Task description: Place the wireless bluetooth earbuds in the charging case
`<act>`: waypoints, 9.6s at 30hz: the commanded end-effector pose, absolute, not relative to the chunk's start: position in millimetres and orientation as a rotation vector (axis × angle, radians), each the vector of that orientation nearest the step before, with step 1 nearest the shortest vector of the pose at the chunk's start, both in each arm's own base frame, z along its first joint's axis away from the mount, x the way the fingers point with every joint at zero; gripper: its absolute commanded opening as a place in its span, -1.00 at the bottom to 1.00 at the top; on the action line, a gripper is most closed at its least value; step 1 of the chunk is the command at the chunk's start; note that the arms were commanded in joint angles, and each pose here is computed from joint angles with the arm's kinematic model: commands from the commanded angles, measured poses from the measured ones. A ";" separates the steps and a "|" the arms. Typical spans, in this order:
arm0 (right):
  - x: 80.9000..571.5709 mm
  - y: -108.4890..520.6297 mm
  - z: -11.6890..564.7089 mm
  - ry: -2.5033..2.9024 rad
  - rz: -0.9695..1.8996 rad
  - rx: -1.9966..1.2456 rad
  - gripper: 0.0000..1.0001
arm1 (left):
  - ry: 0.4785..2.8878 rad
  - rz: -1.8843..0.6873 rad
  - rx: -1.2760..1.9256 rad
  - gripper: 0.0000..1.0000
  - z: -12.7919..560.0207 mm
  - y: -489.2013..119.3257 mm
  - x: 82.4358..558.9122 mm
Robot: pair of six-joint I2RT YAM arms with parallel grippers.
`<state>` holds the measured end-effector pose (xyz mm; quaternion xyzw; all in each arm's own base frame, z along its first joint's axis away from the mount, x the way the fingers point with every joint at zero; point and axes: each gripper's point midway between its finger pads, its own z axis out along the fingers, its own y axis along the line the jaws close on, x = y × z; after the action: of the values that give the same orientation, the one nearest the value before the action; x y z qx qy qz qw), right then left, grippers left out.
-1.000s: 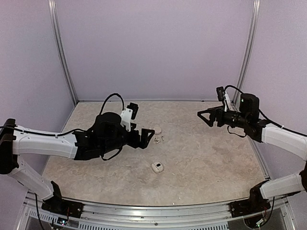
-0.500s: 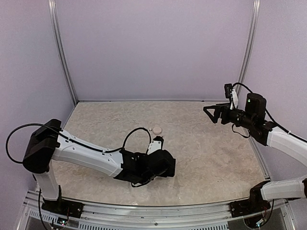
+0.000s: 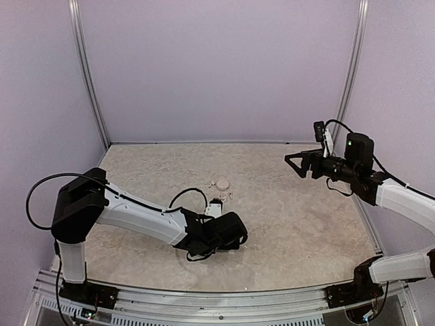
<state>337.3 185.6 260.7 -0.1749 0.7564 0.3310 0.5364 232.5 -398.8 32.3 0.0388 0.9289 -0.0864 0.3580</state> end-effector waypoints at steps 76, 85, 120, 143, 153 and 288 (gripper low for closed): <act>275.3 219.6 228.4 1.840 1.220 -0.631 0.99 | 1.608 -0.465 1.399 -0.29 94.0 -412.2 229.9; 223.4 249.8 264.7 1.717 1.354 -0.749 0.90 | 1.348 -0.303 1.257 -0.29 214.6 -437.9 202.5; 169.0 329.0 273.3 1.684 1.583 -0.899 0.05 | 1.130 -0.196 1.154 -0.28 297.5 -450.9 176.3; 167.8 339.4 269.5 1.689 1.627 -0.893 -0.30 | 1.119 -0.169 1.176 -0.29 291.3 -453.9 174.4; 170.4 340.4 271.3 1.691 1.634 -0.869 -0.34 | 1.112 -0.161 1.186 -0.28 290.3 -455.0 173.1; 163.4 329.0 278.4 1.553 1.208 -1.194 -1.00 | 1.455 -0.873 0.745 0.32 320.1 -346.9 268.2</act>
<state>153.6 337.5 267.5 -0.4957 0.6185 0.4735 0.3842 226.7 -375.6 326.0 0.3943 0.5847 -0.3999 0.5855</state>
